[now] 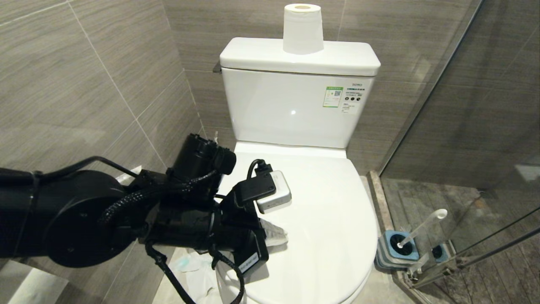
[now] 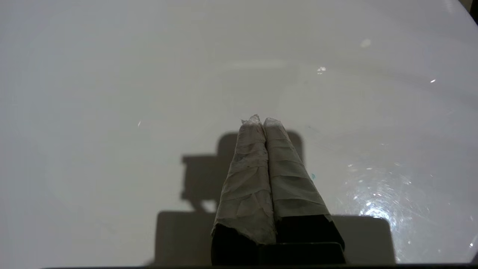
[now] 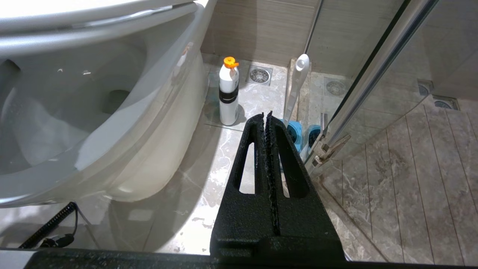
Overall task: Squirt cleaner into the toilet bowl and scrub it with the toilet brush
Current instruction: Close the toilet lid
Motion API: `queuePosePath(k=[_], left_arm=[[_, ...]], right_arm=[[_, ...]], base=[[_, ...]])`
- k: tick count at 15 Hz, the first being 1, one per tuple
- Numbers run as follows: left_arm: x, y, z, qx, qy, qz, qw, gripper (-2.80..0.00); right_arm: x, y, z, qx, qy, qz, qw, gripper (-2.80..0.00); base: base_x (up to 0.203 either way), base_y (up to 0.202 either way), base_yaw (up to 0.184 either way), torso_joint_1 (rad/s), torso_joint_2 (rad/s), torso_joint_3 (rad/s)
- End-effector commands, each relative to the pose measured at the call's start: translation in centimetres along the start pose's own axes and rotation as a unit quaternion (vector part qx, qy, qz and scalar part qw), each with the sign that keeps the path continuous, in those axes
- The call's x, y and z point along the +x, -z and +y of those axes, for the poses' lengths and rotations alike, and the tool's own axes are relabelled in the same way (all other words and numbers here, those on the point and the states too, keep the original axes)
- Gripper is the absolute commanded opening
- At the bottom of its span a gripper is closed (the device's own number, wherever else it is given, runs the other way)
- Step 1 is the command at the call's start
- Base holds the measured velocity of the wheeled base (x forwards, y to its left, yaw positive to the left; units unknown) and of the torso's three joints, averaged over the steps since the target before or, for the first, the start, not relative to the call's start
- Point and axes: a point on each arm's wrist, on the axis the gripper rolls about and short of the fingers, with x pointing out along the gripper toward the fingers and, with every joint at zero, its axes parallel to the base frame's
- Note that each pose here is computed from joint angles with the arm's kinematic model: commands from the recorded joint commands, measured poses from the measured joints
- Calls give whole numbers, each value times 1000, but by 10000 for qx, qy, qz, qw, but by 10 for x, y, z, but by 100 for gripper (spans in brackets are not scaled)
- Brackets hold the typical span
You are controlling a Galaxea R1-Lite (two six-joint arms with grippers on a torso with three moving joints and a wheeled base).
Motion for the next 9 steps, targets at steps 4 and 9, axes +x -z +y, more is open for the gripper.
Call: queuePosePath(k=[4, 9], left_arm=[[44, 24, -2, 190, -119, -213, 9995, -280], [47, 38, -12, 391, 34, -65, 9992, -280]], right_arm=[[0, 0, 0, -2, -2, 6, 10000, -280], [0, 0, 0, -2, -2, 6, 10000, -280]], base=[[0, 0, 0, 0, 0, 0], [0, 0, 0, 0, 0, 0]])
